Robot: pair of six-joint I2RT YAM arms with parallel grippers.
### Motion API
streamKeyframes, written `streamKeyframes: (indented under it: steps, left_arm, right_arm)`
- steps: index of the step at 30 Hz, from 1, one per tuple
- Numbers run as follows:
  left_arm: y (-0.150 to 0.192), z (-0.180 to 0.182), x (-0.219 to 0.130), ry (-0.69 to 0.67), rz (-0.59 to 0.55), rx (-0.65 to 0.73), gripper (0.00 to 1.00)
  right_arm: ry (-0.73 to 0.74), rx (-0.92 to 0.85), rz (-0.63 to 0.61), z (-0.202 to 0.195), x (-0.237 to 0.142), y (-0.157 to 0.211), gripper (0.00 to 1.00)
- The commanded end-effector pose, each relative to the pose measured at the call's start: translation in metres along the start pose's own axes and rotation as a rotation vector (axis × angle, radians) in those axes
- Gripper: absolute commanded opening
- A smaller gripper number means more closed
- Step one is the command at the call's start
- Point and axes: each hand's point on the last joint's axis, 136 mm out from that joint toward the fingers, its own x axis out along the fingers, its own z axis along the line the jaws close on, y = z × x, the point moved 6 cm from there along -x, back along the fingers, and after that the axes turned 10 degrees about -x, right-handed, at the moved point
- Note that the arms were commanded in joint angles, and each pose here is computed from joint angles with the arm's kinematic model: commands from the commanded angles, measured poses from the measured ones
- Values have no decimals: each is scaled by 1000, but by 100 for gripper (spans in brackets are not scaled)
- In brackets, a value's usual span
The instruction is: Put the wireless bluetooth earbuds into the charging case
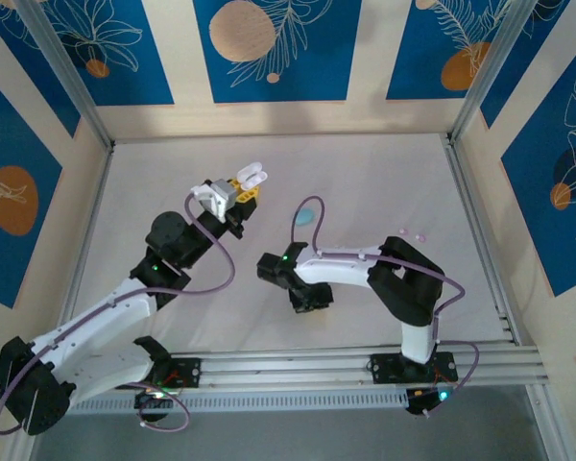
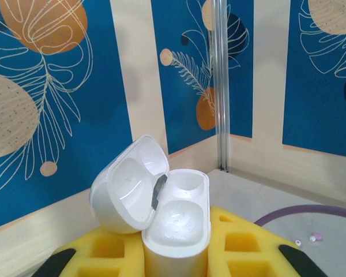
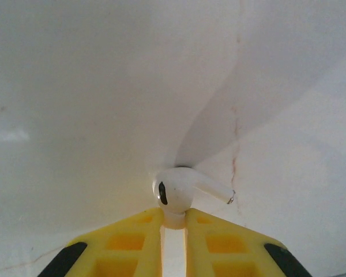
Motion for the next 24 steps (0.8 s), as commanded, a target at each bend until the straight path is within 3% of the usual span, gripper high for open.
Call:
streamKeyframes:
  steps: [1, 6, 12, 17, 24]
  left_arm:
    - [-3, 0, -5, -12, -11, -19, 20]
    - [-4, 0, -6, -17, -15, -29, 20]
    - [-4, 0, -7, -18, -9, -36, 20]
    - [-5, 0, -5, -19, -8, -32, 20]
    - [-3, 1, -4, -23, 7, -30, 20]
  right_arm:
    - [-130, -34, 16, 11, -6, 2, 20]
    - [-209, -65, 79, 27, -11, 17, 25]
    - [-314, -33, -23, 3, -37, 2, 33]
    - [-464, -138, -93, -14, -39, -17, 37]
    - [-418, -18, 88, -34, -15, -19, 42]
